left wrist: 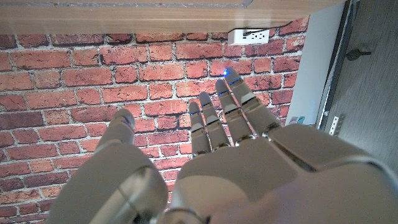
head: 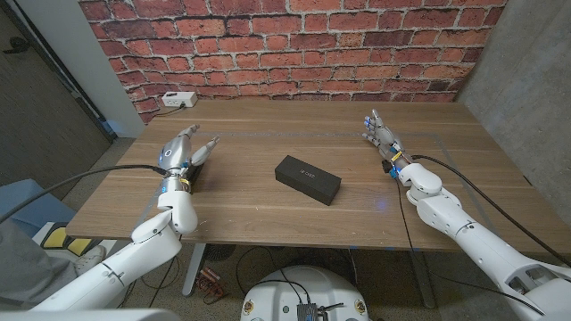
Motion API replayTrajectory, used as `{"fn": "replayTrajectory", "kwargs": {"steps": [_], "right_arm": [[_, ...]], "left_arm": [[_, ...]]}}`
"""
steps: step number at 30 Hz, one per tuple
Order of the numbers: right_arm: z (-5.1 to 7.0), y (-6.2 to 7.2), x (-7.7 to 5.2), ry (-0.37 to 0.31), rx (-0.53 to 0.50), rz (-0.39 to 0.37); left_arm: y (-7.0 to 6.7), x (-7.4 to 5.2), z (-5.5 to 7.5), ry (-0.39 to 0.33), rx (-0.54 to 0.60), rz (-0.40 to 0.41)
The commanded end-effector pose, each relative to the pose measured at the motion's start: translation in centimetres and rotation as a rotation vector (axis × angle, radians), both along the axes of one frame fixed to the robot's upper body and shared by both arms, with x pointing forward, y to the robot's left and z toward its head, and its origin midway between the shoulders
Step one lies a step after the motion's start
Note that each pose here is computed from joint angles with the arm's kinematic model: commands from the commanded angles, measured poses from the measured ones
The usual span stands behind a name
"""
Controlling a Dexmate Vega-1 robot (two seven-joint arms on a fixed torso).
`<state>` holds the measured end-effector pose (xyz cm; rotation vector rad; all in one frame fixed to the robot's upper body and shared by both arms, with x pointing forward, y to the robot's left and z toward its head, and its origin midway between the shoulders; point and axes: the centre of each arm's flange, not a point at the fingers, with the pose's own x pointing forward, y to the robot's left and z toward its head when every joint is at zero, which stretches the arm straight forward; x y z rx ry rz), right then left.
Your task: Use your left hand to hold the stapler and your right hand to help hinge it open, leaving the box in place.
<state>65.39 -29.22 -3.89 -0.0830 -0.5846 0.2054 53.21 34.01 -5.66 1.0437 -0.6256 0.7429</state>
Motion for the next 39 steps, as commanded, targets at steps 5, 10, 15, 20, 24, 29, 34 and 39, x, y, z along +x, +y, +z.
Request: {"fn": "replayTrajectory", "kwargs": {"steps": [5, 10, 15, 20, 24, 29, 34, 39], "right_arm": [[-0.3, -0.1, -0.4, 0.004, 0.001, -0.003], [-0.3, -0.1, -0.5, 0.002, 0.0, -0.004], [-0.3, -0.1, -0.5, 0.004, -0.002, -0.004], [-0.2, 0.0, -0.5, 0.0, 0.0, -0.002], [-0.2, 0.0, -0.4, 0.006, 0.002, 0.0], [-0.3, 0.0, -0.3, 0.006, 0.0, 0.0], [-0.2, -0.1, -0.2, 0.012, 0.003, -0.002], [0.0, -0.1, -0.2, 0.011, -0.003, -0.001]], "left_arm": [[0.6, 0.2, -0.6, 0.033, 0.007, 0.025], [0.5, 0.2, -0.8, 0.043, 0.02, 0.041], [0.5, 0.0, -1.1, 0.043, 0.017, 0.05], [0.5, -0.4, -1.1, 0.036, -0.002, 0.051], [0.5, -0.6, -1.2, 0.045, 0.004, 0.065], [0.6, -0.8, -1.6, 0.061, 0.006, 0.077], [1.0, -1.1, -2.0, 0.068, -0.001, 0.095], [1.1, -1.3, -2.0, 0.081, 0.011, 0.111]]}}
